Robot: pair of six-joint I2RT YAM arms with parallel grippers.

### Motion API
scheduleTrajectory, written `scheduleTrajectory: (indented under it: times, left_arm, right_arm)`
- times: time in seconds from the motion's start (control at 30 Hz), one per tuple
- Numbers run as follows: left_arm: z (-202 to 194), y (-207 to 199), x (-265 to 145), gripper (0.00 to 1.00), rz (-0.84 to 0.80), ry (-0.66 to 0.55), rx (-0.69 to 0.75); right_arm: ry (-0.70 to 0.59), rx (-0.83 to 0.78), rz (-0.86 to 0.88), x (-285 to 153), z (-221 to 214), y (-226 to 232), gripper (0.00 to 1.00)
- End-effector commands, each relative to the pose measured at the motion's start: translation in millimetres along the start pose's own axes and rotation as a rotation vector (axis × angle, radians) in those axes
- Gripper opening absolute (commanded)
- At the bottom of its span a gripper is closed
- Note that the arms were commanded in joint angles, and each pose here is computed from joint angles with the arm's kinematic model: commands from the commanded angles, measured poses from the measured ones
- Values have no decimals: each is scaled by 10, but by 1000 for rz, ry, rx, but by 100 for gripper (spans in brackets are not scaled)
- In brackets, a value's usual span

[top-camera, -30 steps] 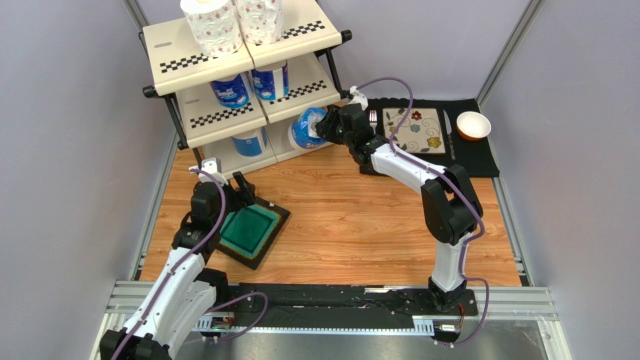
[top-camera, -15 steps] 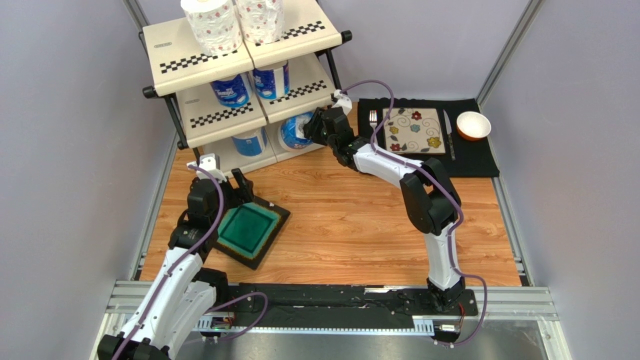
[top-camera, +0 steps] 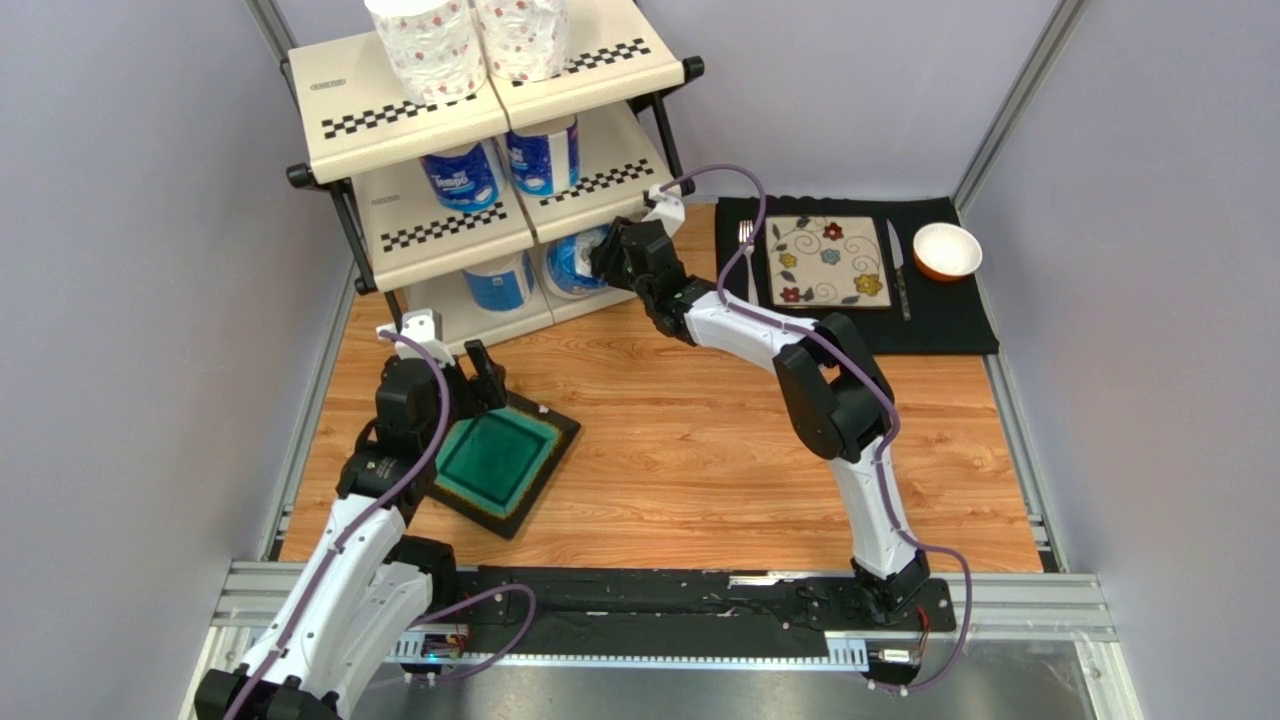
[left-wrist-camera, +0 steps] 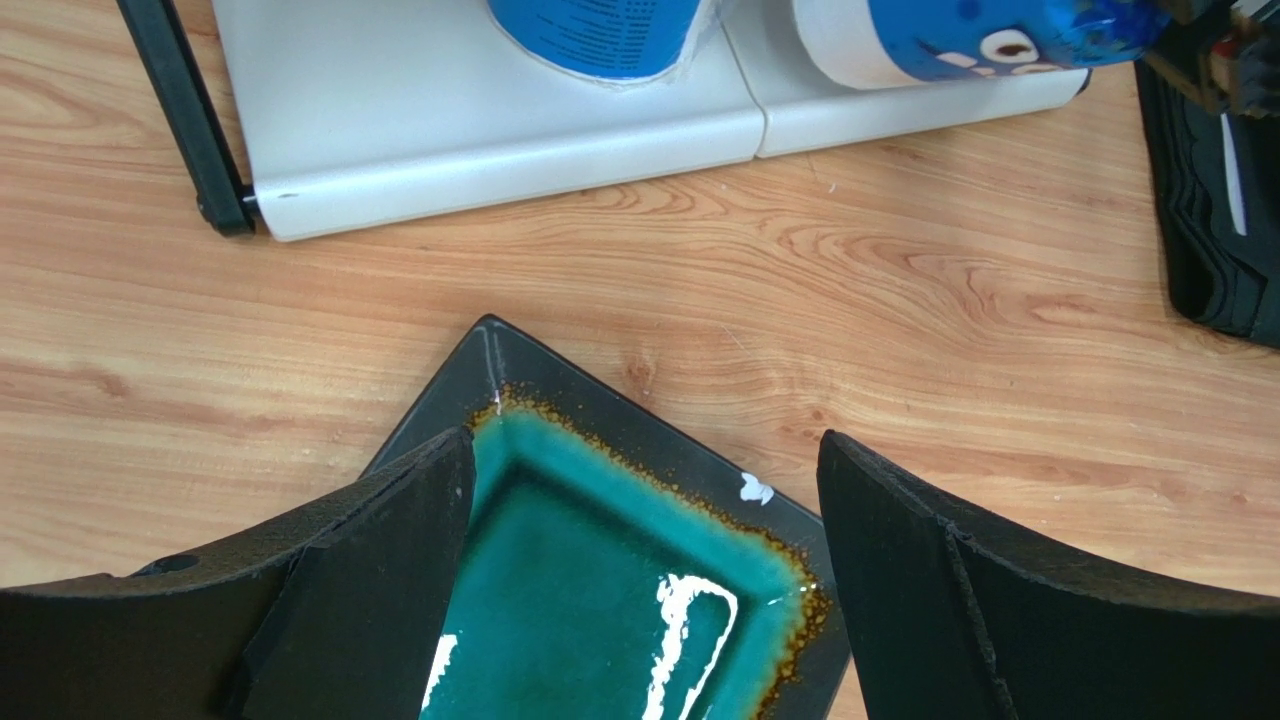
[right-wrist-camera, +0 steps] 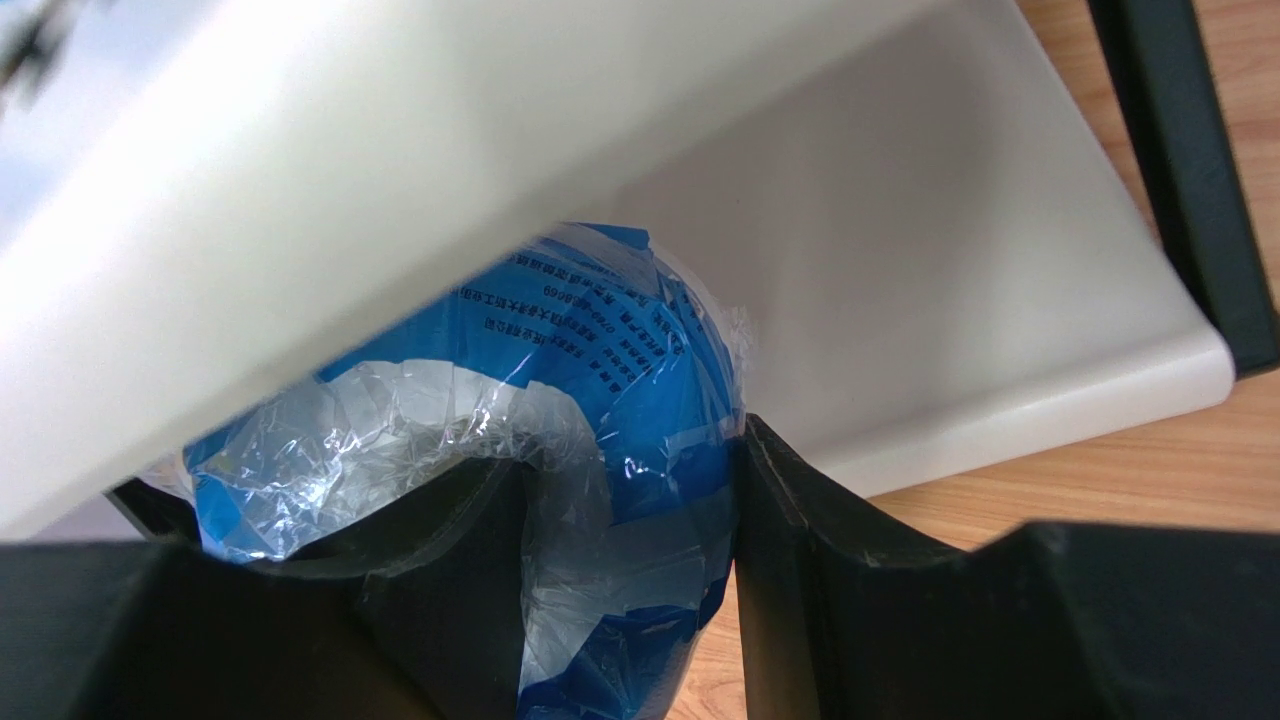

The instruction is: Place and organize the paper towels onto the shelf

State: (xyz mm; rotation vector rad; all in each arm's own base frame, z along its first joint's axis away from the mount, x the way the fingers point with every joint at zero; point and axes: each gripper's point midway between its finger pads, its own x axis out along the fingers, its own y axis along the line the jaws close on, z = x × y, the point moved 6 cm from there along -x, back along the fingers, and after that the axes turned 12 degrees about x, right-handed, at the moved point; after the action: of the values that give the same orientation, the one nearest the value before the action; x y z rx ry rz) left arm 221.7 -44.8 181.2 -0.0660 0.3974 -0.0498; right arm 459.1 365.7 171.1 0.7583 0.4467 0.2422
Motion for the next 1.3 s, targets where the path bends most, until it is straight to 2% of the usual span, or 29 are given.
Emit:
scheduleTrajectory:
  times: [0.0, 0.43, 0.63, 0.67, 0.7, 0.83, 1.27]
  left_arm:
    - [165, 11, -48, 92, 8, -51, 21]
    - [117, 17, -33, 92, 9, -34, 31]
    - [107, 16, -30, 92, 8, -31, 33]
    - [101, 14, -26, 92, 6, -30, 37]
    - [101, 18, -29, 92, 8, -30, 36]
    - [84, 23, -30, 92, 10, -27, 38]
    - [84, 19, -58, 92, 9, -28, 19]
  right_arm:
    - [-142, 49, 126, 28, 247, 423, 45]
    - [-157, 33, 112, 123, 143, 431, 48]
    - [-146, 29, 115, 122, 120, 435, 59]
    - [-146, 28, 115, 122, 123, 425, 71]
    - [-145, 28, 119, 118, 118, 436, 75]
    - [-134, 28, 132, 115, 104, 450, 81]
    - [-134, 32, 218, -214, 146, 465, 82]
